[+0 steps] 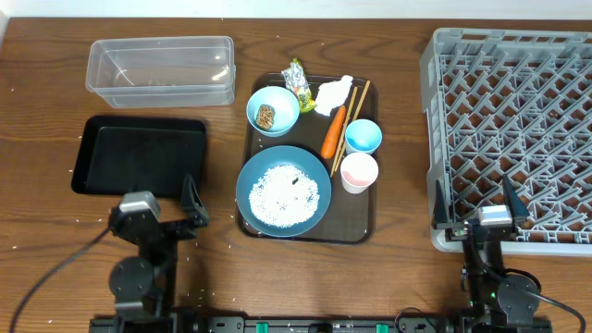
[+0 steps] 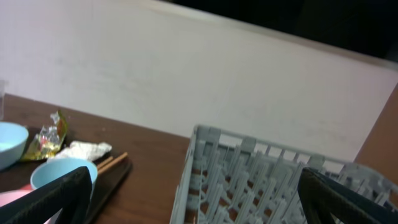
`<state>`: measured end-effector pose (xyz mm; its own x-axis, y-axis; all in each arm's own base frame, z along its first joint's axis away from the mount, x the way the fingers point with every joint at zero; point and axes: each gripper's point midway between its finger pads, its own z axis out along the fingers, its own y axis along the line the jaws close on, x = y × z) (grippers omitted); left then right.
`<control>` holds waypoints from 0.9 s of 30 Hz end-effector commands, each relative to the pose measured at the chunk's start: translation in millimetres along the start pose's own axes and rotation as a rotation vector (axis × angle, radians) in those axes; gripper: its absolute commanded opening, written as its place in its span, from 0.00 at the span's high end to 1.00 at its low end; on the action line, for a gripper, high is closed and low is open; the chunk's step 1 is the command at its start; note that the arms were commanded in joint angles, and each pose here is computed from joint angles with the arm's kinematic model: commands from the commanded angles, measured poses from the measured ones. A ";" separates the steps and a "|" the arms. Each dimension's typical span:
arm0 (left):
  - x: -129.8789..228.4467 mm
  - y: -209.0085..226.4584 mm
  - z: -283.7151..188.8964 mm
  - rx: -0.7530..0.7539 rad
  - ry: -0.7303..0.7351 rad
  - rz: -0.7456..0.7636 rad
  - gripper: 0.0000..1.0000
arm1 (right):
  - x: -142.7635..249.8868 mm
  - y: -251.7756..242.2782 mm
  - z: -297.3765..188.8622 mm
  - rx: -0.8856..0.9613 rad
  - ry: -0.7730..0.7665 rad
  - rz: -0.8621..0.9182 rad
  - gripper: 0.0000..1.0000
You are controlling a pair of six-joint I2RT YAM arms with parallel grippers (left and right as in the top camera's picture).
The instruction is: Sort waste into correct bins and load items into the dishwasher rack
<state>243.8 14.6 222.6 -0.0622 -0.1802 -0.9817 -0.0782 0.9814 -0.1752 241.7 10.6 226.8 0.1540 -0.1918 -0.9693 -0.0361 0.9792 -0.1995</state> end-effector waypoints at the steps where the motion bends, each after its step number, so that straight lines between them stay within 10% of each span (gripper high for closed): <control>1: -22.7 -9.4 7.1 0.027 0.030 0.025 0.02 | -35.3 -3.3 -3.0 -0.007 -0.069 -0.002 0.01; 17: -96.3 -70.6 94.2 0.197 0.362 0.013 0.02 | -87.3 -1.6 67.5 -0.159 0.189 0.033 0.01; 27: -79.9 -135.1 156.0 0.225 0.615 0.165 0.02 | -90.1 20.3 127.1 -0.377 0.511 0.131 0.01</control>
<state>395.9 -83.2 309.2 -0.6019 -0.0223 -0.7983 0.1883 0.9675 -0.1690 341.7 44.9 315.0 -0.3337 -0.1791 -0.9255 -0.3180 0.9456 -0.0683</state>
